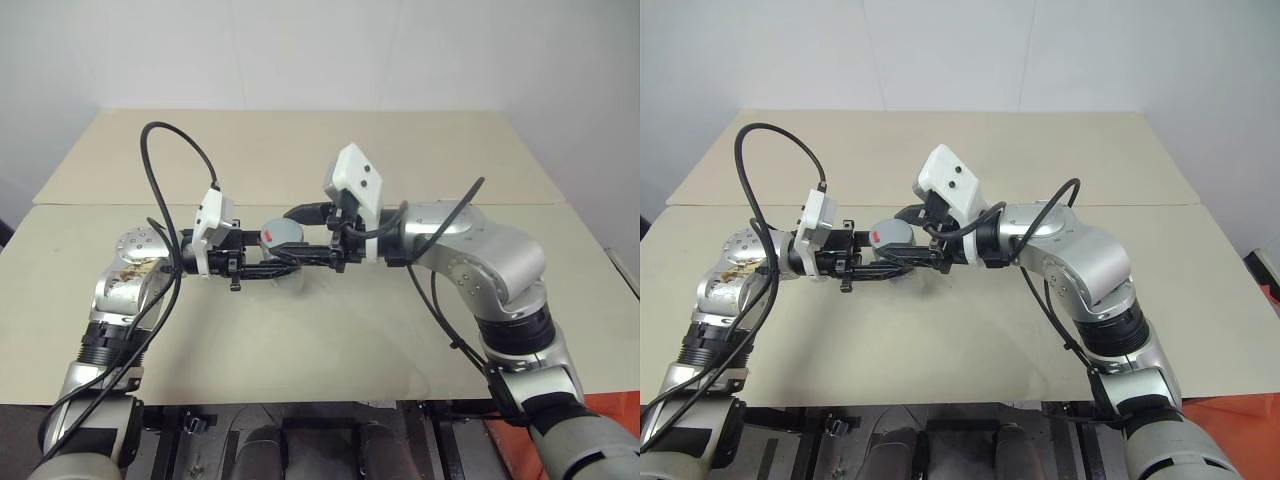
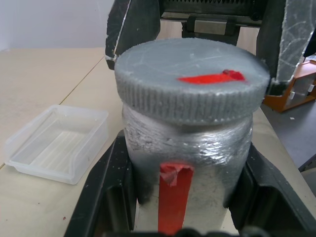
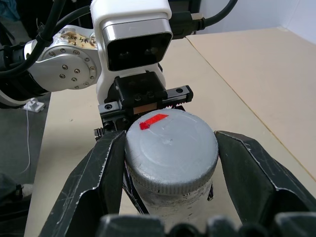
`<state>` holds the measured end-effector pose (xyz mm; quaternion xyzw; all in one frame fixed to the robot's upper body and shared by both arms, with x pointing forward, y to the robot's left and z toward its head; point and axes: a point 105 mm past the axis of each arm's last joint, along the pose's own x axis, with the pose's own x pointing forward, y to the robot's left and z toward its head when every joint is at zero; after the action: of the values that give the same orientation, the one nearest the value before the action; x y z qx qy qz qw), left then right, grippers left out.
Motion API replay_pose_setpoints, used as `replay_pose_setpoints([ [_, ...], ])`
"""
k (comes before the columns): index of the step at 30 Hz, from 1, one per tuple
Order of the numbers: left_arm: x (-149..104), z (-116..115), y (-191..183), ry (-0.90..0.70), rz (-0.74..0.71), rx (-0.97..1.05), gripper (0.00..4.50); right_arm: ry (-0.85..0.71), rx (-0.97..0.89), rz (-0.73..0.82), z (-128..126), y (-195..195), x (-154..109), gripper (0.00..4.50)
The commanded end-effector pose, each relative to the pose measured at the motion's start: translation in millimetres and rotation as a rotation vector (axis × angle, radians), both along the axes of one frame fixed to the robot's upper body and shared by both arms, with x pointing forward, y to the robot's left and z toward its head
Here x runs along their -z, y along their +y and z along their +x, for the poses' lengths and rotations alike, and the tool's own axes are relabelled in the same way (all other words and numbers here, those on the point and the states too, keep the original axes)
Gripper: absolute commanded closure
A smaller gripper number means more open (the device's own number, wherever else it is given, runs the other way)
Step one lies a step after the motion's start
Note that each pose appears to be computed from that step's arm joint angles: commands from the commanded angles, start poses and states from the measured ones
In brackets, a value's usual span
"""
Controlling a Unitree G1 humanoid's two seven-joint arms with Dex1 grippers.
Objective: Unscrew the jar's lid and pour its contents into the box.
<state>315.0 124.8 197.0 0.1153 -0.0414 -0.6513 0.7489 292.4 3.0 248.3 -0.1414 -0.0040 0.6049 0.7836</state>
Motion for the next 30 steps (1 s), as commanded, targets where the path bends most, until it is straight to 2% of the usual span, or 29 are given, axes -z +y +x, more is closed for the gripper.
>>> replay_pose_setpoints([
  [1,-12,-2,3,-0.052,-0.004,-0.005,2.52,-0.044,-0.022,0.013,-4,2,-8,1.72],
  [6,-7,-3,3,-0.046,0.009,0.000,2.52,-0.020,-0.020,0.059,-3,-3,-21,1.72],
  [16,0,-4,0,-0.049,0.039,0.030,2.52,0.145,-0.023,0.176,-1,-20,-46,1.72],
  [20,-1,-2,1,-0.055,0.034,0.021,2.52,0.105,0.081,0.174,10,-33,-46,1.72],
  [23,-6,1,5,-0.068,0.016,-0.010,2.52,0.057,0.243,0.172,27,-62,-38,1.72],
  [30,-17,15,14,-0.115,-0.025,-0.120,2.52,-0.040,0.586,0.043,42,-135,18,1.72],
])
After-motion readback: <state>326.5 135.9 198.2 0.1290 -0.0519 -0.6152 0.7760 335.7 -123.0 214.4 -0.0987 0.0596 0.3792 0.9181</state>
